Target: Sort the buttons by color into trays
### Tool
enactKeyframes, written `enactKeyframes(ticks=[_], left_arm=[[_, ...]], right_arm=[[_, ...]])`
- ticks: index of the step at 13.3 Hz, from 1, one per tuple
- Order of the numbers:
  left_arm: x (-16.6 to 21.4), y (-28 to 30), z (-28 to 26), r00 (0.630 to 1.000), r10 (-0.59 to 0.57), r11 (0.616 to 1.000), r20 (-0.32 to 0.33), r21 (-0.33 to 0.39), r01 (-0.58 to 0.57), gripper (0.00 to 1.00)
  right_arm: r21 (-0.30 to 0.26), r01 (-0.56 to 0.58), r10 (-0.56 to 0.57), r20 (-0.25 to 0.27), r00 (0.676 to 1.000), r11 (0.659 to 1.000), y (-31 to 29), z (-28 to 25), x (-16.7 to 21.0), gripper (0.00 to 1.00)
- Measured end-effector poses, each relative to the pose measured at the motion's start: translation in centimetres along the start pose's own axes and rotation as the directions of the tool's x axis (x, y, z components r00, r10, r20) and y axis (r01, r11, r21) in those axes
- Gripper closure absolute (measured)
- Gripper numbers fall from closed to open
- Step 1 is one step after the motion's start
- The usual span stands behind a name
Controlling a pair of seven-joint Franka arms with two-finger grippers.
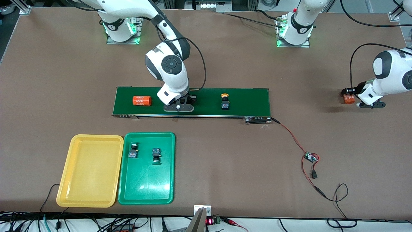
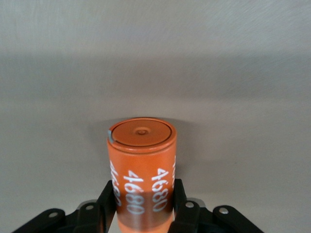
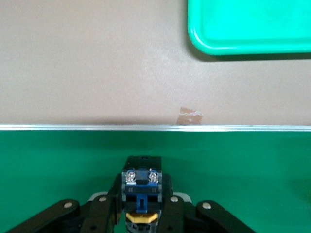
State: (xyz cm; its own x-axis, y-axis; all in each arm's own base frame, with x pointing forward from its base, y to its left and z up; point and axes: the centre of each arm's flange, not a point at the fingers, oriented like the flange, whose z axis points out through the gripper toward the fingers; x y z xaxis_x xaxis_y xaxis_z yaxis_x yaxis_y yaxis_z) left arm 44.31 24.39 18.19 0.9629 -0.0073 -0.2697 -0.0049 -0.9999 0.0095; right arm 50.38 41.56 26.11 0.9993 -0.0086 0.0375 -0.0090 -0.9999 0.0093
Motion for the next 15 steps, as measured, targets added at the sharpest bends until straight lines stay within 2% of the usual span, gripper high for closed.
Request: enactKeyframes(ticks=[2,4,7,9,13,15], left_arm=[[2.1,3.1,-2.6,0.994,0.106,0.994,-0.040,0.027,-0.105,0.50],[4.1,8.3,-5.8,0.974,0.220,0.974,-0.053,0.072,-0.216,0.50],[6.7,18.3,-11.1,0.904,0.423,0.897,-0.058,0.168,-0.409,0.50],[7.3,25.2,-13.5,0.832,0.552,0.818,-0.055,0.231,-0.527,0.50],[4.9,41.2,-13.4,0.622,0.783,0.593,0.001,0.301,-0.747,0.50],[2.9,46.9,-12.8,0.522,0.852,0.489,0.026,0.316,-0.813,0.50]], right_arm=[[0.000,-0.007,0.007,0.000,1.000,1.000,0.3,0.0,0.3,0.67],[-0.001,-0.007,0.007,0.001,1.000,1.000,0.4,0.1,0.3,0.67],[-0.006,-0.020,0.020,-0.012,1.000,1.000,1.2,-0.7,1.5,0.67],[-0.032,0.012,-0.013,-0.012,1.000,0.999,3.9,-3.1,4.4,0.67],[-0.065,0.110,-0.109,0.026,0.994,0.992,15.7,-10.0,12.1,0.67],[-0.064,0.185,-0.182,0.037,0.983,0.981,22.5,-11.0,15.1,0.67]])
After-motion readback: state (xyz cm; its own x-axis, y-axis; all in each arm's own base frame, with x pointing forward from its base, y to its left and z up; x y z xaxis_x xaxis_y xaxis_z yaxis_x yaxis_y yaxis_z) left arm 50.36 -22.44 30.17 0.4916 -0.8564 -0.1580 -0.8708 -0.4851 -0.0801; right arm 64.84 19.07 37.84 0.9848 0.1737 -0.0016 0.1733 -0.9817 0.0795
